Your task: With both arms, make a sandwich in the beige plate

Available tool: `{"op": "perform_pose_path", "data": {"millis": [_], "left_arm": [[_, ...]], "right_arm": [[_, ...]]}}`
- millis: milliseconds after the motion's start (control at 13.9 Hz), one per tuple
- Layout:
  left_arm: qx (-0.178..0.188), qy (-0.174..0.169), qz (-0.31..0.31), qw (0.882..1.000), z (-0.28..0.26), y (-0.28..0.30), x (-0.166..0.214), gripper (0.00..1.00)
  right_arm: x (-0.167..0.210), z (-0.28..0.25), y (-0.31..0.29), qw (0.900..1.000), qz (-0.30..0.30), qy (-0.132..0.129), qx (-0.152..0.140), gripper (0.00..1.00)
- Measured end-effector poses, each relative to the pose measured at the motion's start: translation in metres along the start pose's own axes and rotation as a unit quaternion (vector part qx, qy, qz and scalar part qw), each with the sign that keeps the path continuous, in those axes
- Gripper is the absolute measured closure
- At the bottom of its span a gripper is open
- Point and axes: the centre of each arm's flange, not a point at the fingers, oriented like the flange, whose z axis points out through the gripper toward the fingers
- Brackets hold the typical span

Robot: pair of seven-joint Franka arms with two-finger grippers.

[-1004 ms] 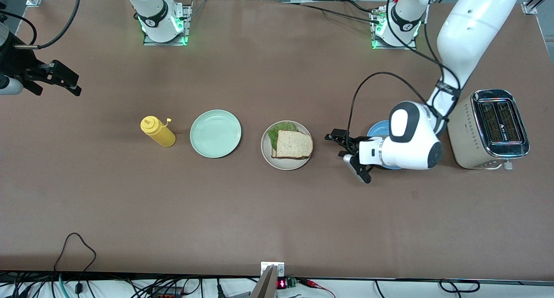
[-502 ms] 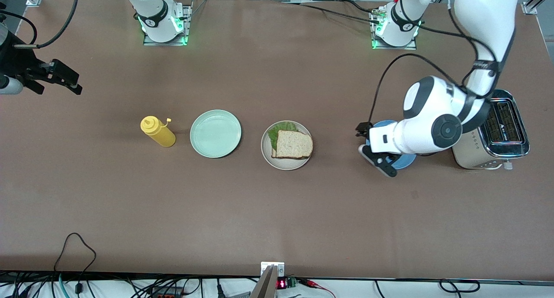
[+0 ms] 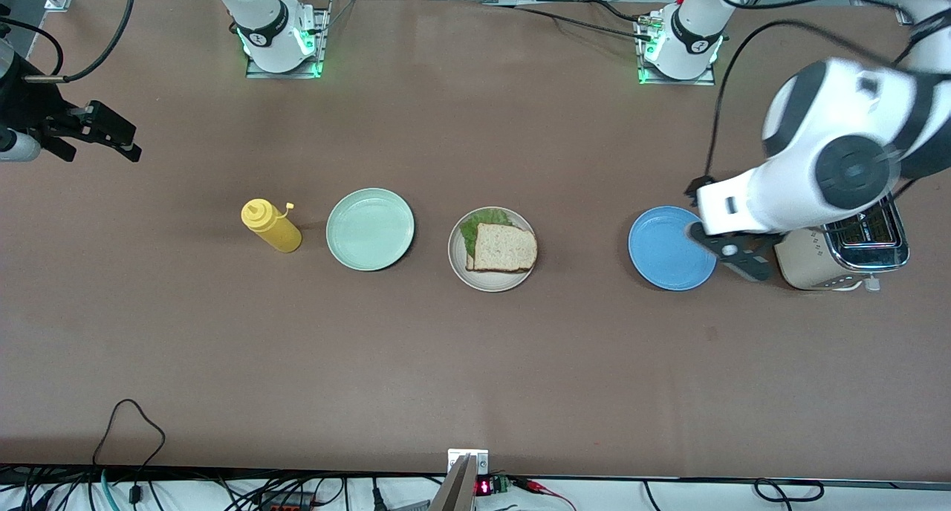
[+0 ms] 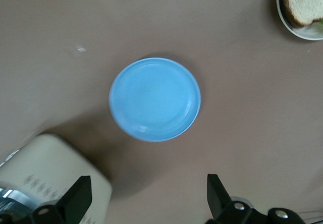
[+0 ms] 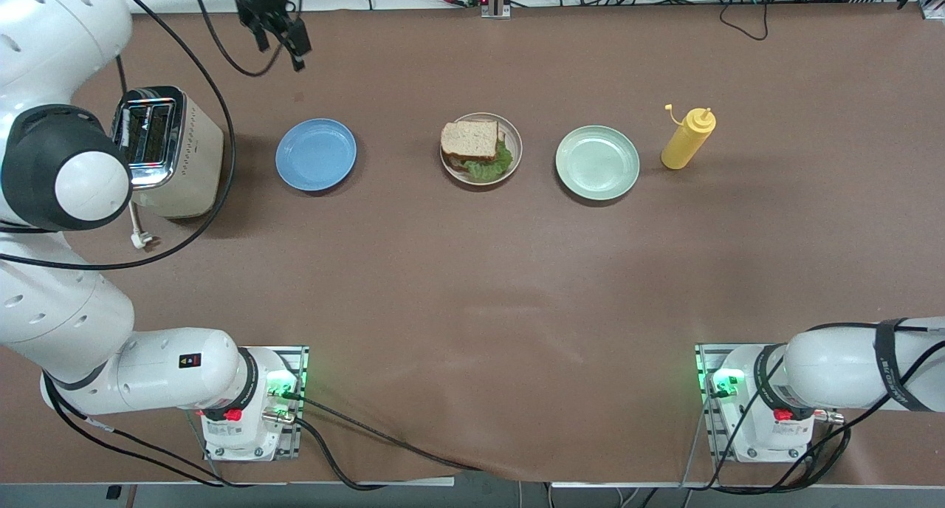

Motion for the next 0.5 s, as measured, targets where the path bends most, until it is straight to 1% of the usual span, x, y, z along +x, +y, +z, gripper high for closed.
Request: {"op": "perform_pose_path", "data": {"millis": [143, 215, 359, 430, 502], "left_arm": [[0.006, 0.011, -0.044, 0.999, -0.023, -0.025, -0.025, 0.00], [-0.001, 0.017, -0.073, 0.997, -0.029, -0.036, -0.038, 0.00], [-0.024, 0.032, -0.137, 0.990, -0.041, -0.048, -0.060, 0.00], [-0.028, 0.043, -0.163, 0.985, -0.048, -0.049, -0.071, 0.00], [-0.023, 0.062, -0.179, 0.982, -0.057, -0.047, -0.080, 0.00]], "right_arm": [[0.000, 0.000, 0.000, 1.000, 0.000, 0.000, 0.000, 0.00], [0.000, 0.000, 0.000, 1.000, 0.000, 0.000, 0.000, 0.00], [0.000, 0.000, 0.000, 1.000, 0.000, 0.000, 0.000, 0.00], [0.000, 0.000, 0.000, 1.000, 0.000, 0.000, 0.000, 0.00], [0.000, 0.000, 0.000, 1.000, 0.000, 0.000, 0.000, 0.00]]}}
